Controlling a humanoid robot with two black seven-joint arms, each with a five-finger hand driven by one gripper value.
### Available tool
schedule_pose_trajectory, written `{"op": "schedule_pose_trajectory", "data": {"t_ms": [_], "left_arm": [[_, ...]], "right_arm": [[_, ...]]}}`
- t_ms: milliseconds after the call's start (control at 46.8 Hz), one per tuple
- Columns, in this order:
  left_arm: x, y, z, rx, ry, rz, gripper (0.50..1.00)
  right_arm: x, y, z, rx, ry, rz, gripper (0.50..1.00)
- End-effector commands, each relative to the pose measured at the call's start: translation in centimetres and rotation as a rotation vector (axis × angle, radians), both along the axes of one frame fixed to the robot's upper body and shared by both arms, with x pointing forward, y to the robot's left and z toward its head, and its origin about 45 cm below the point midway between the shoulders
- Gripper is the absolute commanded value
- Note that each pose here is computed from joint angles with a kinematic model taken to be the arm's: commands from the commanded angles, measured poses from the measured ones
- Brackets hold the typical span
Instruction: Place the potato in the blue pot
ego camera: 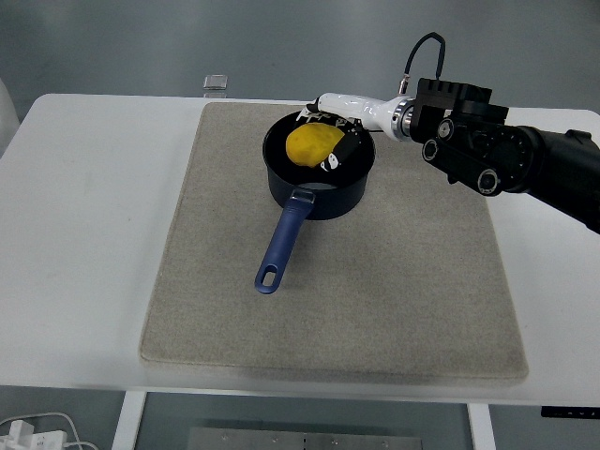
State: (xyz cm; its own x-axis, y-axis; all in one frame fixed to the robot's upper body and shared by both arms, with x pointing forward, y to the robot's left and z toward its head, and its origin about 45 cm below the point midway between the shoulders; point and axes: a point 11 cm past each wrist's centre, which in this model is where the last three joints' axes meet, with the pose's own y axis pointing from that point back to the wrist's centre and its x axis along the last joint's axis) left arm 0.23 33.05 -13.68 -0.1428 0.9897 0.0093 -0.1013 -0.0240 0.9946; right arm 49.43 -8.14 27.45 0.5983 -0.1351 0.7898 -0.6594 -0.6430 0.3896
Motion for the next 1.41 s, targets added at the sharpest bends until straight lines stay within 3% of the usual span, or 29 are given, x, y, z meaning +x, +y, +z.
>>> {"op": "schedule_pose_trajectory", "data": {"t_ms": [0,577,705,897,1068,1175,1239,1389], "left_arm": [[0.0,0.0,0.0,0.0,0.0,0.001,1.0],[0.0,0.0,0.0,0.0,0.0,-0.001,1.0],[0.0,0.0,0.0,0.0,0.0,-0.001,1.0],[0.0,0.0,0.0,0.0,0.0,0.001,1.0],[0.0,0.0,0.0,0.0,0.0,-0.001,1.0],[0.0,0.0,0.0,0.0,0.0,-0.001,1.0],[0.0,0.0,0.0,0.0,0.0,0.001,1.0],[0.0,0.0,0.0,0.0,0.0,0.001,1.0]], "right_arm": [[0.0,0.0,0.0,0.0,0.0,0.001,0.944],[0.2,0.3,0.9,0.013,-0.019,-0.001,0.944],[0.8,0.7,3.1,0.081,-0.041,-0.015,0.944],[2.2,-1.5,6.6,0.253,-0.042,-0.103,0.944],[3.5,-5.8,8.3,0.426,-0.003,-0.237,0.944],[4.0,-8.2,8.5,0.551,0.045,-0.323,0.944],[4.0,-10.0,7.7,0.605,0.086,-0.371,0.944],[4.1,-14.2,7.0,0.683,0.121,-0.465,0.944]]}}
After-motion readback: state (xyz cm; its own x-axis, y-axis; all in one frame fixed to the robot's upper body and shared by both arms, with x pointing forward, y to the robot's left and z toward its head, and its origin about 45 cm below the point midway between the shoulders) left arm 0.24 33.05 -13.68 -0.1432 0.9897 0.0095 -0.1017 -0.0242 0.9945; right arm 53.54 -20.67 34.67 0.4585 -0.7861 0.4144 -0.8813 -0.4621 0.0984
